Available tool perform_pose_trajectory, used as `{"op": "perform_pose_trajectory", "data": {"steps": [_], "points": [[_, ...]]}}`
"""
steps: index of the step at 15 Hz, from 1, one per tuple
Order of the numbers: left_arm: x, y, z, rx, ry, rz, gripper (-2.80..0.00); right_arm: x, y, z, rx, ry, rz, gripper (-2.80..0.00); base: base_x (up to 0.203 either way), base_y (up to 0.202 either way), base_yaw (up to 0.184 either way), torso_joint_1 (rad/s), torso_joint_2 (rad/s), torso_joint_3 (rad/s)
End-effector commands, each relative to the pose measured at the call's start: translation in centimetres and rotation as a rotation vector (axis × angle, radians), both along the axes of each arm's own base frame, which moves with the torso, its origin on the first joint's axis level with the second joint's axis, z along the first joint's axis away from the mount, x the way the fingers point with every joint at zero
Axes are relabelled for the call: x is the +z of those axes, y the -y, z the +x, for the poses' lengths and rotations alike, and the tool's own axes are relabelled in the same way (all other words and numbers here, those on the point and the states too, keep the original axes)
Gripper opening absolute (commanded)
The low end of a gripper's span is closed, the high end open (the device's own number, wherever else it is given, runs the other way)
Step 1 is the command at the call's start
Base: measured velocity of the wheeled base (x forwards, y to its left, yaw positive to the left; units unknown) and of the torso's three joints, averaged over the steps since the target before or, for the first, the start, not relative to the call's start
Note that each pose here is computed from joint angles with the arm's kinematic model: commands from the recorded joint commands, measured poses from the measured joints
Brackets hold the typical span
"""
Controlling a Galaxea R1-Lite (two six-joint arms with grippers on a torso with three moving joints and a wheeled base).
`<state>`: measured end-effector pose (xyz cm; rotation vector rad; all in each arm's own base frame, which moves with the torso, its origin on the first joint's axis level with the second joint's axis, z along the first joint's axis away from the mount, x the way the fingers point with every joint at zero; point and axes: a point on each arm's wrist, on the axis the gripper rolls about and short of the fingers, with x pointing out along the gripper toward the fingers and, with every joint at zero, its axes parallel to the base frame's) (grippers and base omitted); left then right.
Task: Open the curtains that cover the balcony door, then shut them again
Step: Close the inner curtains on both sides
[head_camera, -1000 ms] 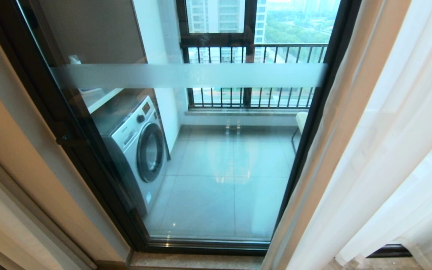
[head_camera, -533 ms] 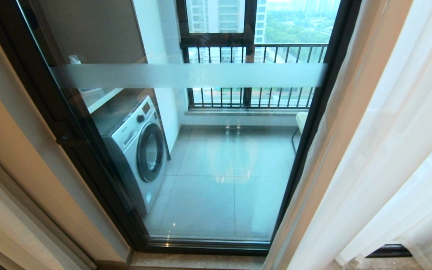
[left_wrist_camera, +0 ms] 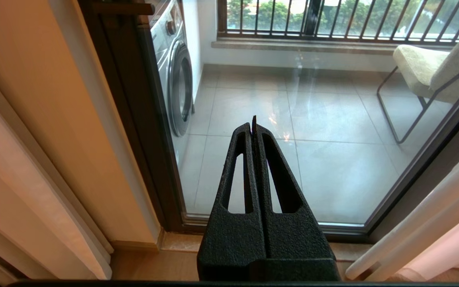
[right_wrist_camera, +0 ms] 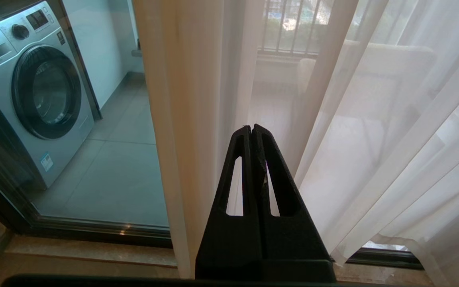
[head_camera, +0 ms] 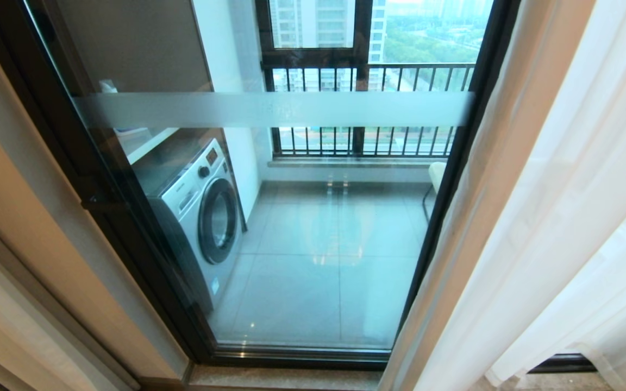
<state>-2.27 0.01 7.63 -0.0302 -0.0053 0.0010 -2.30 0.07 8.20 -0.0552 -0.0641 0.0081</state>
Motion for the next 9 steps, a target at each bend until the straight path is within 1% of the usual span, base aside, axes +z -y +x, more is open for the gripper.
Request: {"op": "perform_pose_trajectory", "data": {"steps": [1,9], "points": [[0.00,0.00,0.00,0.002,0.001,-0.001,-2.80,0.01,0.00,0.01,0.001,0.000,-0.001,-2.80,0.000,0.000,0.000,0.000,0.00,0.000],[0.00,0.00,0.00,0.000,0.001,-0.002,-2.80,0.01,0.00,0.02,0.002,-0.001,-0.001,-2.80,0.000,0.000,0.000,0.000,0.00,0.000]]}}
